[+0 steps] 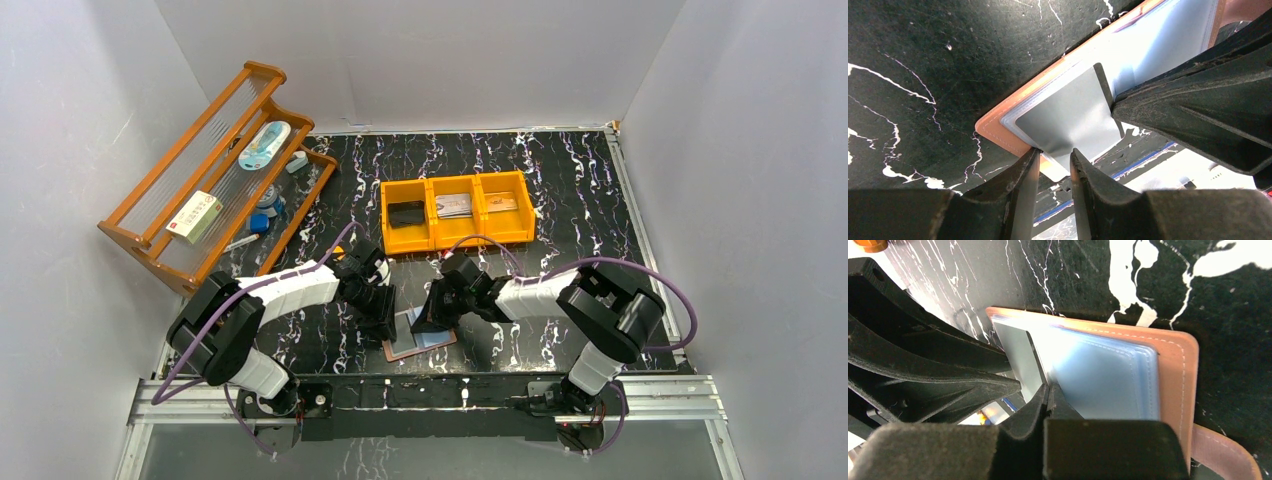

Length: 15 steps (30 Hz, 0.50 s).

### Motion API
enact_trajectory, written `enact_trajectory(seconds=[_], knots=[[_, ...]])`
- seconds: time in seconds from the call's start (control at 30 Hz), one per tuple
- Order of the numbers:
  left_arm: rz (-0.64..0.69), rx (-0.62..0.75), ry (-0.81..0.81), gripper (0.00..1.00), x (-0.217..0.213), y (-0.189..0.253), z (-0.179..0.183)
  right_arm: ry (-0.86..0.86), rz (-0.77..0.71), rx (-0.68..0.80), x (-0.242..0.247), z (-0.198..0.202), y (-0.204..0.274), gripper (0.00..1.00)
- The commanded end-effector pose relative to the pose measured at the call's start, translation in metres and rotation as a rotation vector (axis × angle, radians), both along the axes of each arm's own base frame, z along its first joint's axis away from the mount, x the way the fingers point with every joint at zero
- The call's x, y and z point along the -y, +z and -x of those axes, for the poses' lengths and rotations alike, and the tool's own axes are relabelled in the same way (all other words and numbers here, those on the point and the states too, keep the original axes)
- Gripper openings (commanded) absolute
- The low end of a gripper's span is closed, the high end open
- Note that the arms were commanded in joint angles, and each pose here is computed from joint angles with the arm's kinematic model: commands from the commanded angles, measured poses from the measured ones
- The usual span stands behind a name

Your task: Take the credit cards out of the card holder

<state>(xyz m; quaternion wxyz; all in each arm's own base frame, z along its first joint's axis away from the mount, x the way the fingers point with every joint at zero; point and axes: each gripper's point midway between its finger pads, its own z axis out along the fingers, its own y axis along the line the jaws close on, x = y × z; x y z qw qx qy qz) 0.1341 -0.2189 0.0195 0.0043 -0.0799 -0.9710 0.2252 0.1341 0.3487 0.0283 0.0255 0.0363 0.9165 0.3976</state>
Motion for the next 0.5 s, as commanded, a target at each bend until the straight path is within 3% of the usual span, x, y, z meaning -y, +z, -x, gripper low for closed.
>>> enact_trajectory(seconds=[0.0, 0.47], knots=[[-0.141, 0.052, -0.003, 0.28, -0.023, -0.027, -0.007, 0.026, -0.141, 0.025, -0.019, 0.001, 0.03, 0.0], [-0.162, 0.058, -0.015, 0.26, -0.028, -0.031, -0.005, -0.032, -0.136, 0.033, 0.005, -0.006, 0.031, 0.0]])
